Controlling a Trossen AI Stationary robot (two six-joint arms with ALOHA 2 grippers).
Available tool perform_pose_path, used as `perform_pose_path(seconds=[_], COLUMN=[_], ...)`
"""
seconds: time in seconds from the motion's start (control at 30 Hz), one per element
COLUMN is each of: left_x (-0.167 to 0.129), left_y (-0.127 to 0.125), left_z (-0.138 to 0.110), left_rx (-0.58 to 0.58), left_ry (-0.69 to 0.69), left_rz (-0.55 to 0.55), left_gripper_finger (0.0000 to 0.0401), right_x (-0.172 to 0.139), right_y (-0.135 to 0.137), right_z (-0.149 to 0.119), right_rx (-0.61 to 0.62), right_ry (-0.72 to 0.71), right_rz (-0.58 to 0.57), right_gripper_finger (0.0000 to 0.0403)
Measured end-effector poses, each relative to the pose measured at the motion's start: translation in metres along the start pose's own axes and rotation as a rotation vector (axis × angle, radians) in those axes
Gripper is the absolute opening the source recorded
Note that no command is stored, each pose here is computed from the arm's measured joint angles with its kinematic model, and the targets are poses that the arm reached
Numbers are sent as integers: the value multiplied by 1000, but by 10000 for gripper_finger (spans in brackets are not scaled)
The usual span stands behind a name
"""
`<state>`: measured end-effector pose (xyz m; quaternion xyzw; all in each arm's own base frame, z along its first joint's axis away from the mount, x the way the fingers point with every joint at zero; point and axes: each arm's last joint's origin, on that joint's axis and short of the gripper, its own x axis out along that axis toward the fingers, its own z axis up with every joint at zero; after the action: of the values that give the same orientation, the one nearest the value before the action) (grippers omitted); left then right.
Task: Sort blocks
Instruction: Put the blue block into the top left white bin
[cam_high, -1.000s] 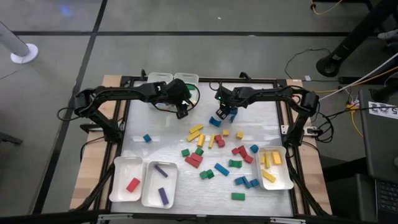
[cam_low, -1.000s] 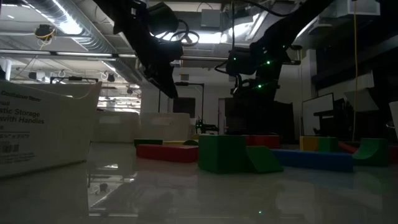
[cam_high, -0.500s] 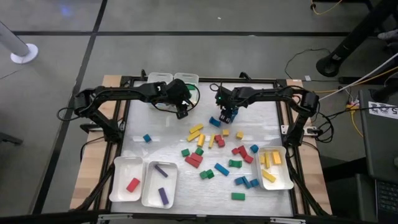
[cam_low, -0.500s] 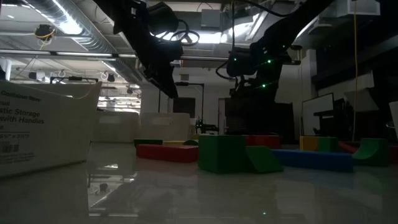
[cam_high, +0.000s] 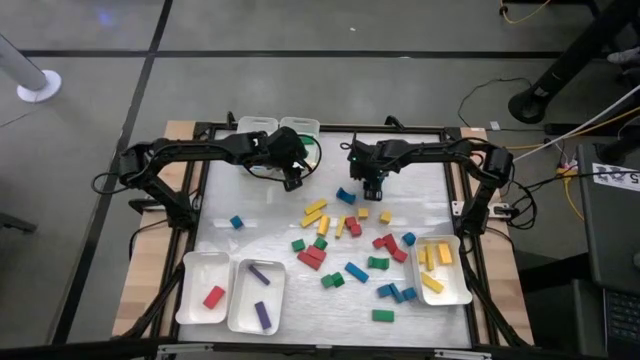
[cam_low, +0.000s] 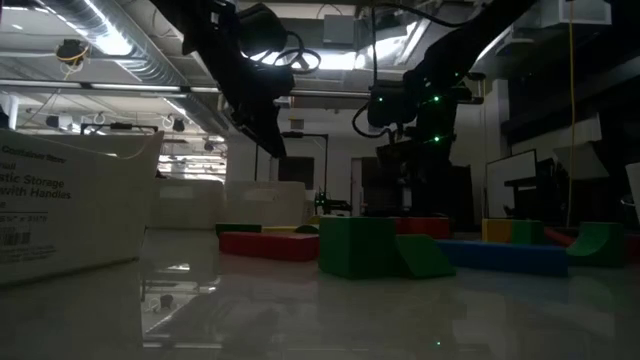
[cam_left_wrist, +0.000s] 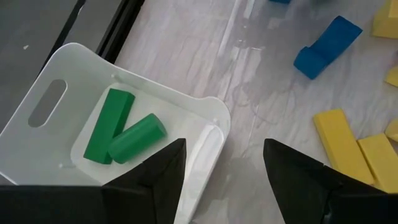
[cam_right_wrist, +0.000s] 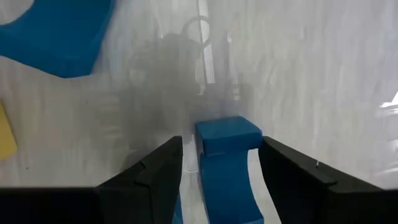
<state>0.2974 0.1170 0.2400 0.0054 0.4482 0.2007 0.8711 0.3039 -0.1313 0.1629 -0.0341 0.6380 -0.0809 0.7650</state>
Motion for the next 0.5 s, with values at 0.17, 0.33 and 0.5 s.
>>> perform_pose_path(seconds=[0.17, 0.33, 0.5], left_x=[0, 0, 0], left_y=[0, 0, 0], left_z=[0, 0, 0], left_rx=[-6, -7, -7], left_ry=[0, 0, 0], left_rz=[0, 0, 0], left_gripper_finger=[202, 202, 202], right_x=[2, 14, 15], right_y=[0, 2, 2], right_z=[0, 1, 1], right_rx=[-3, -16, -10], right_ry=[1, 27, 31], right_rz=[1, 29, 32], right_gripper_finger=[211, 211, 186])
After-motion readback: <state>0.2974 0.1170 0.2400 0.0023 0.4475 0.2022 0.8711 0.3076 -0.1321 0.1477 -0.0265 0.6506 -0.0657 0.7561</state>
